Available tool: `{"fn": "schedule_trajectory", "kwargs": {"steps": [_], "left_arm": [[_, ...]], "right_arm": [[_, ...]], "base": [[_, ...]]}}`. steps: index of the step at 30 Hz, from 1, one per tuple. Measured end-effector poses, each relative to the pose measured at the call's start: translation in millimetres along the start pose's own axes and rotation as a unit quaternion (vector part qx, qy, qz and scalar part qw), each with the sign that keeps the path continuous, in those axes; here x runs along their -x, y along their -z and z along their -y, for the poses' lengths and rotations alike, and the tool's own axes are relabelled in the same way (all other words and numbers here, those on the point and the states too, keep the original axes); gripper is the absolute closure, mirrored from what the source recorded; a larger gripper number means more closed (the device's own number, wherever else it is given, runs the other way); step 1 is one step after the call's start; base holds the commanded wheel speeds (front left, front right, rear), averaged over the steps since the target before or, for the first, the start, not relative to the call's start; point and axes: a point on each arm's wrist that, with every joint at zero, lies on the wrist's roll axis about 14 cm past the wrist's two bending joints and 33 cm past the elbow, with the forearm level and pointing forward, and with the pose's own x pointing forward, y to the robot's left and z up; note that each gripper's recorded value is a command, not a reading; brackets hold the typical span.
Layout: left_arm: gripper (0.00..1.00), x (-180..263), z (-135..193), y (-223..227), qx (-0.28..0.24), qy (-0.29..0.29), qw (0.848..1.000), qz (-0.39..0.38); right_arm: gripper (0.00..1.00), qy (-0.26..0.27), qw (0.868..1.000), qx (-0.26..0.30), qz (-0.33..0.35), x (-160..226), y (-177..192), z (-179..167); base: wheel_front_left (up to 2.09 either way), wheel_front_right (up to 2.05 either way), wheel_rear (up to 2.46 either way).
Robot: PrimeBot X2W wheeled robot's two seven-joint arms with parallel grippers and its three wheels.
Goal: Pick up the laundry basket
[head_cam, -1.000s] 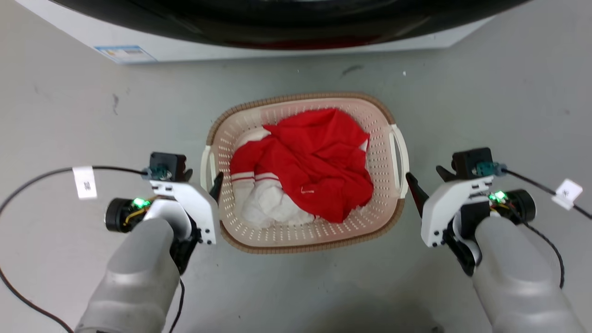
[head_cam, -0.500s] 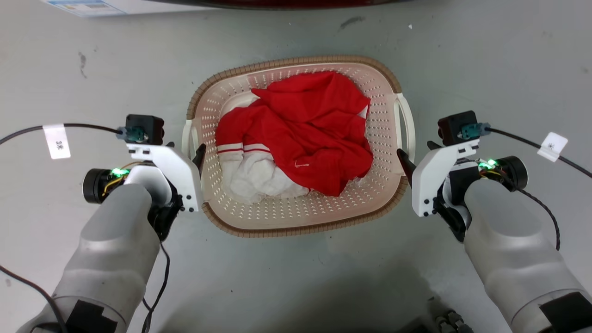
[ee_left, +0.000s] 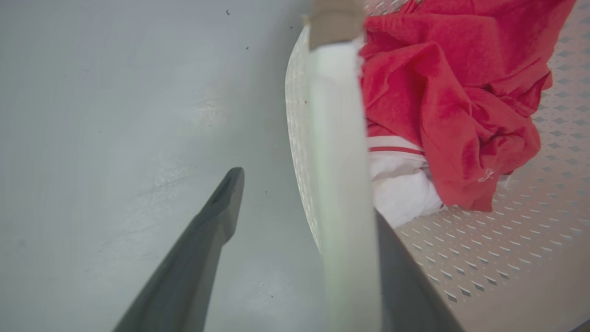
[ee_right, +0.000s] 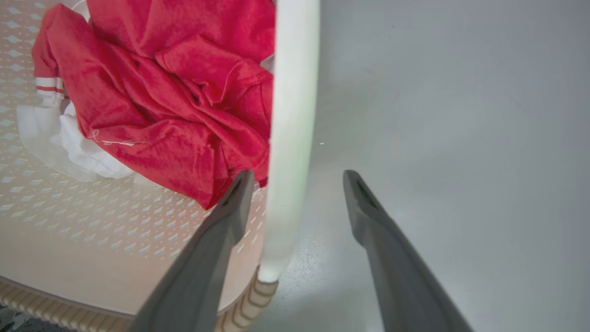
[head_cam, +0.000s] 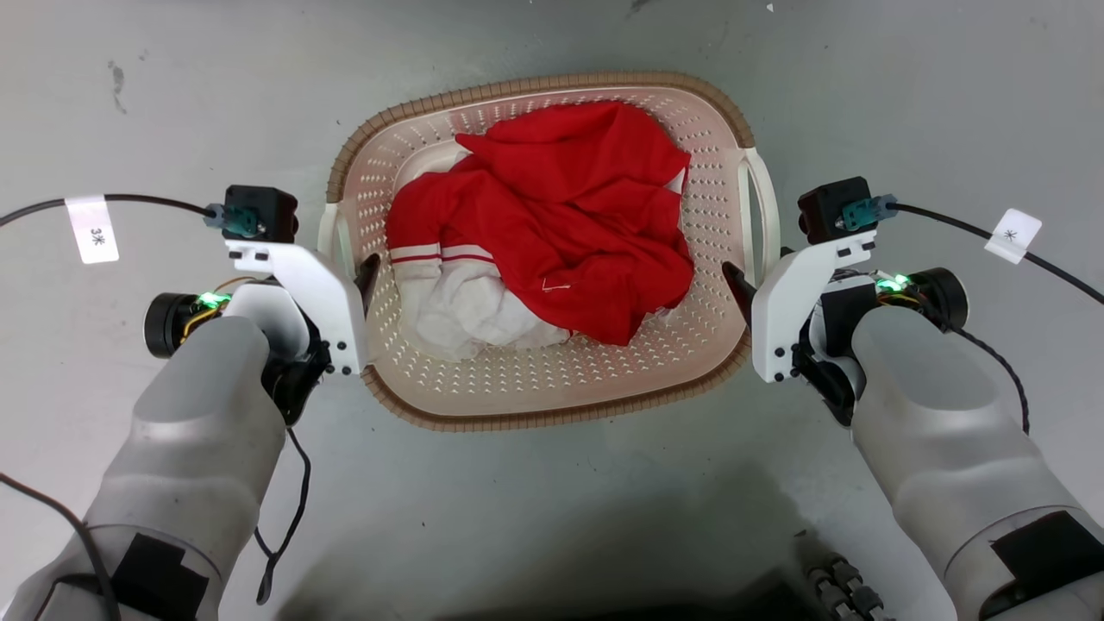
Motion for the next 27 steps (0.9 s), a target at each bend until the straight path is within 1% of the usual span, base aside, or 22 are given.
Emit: {"fn": "schedule_trajectory", "kwargs": {"steps": [1, 2, 3, 8, 17, 23, 27], "left_arm": [[0.20, -1, 0, 0, 0.000, 0.000, 1.000, -0.001], [0.63, -2, 0, 0, 0.002, 0.000, 1.000, -0.003], [1.00, -3, 0, 0, 0.002, 0.000, 1.000, -0.005], [1.00, -6, 7, 1, 0.014, 0.009, 1.000, -0.011], [1.00, 3, 13, 1, 0.032, 0.011, 0.999, -0.026], [1.00, 23, 23, 4, 0.045, 0.017, 0.998, -0.047], [1.00, 43, 34, 7, 0.048, 0.023, 0.997, -0.061]], "right_arm": [[0.15, -0.001, 1.000, -0.002, -0.004, -1, 2, 0], [0.68, -0.001, 1.000, -0.004, -0.008, -1, 3, -1], [1.00, -0.002, 1.000, -0.004, -0.007, -2, 2, -1], [1.00, -0.015, 1.000, -0.013, -0.015, -4, 3, -11], [1.00, -0.016, 1.000, -0.001, -0.008, 4, -2, -13], [1.00, -0.013, 1.000, 0.001, -0.019, 21, -5, -13], [1.00, -0.012, 0.999, -0.001, -0.046, 39, 2, -15]], "base": [[0.00, 0.00, 0.00], [0.00, 0.00, 0.00], [0.00, 0.00, 0.00], [0.00, 0.00, 0.00], [0.00, 0.00, 0.00], [0.00, 0.00, 0.00], [0.00, 0.00, 0.00]]}}
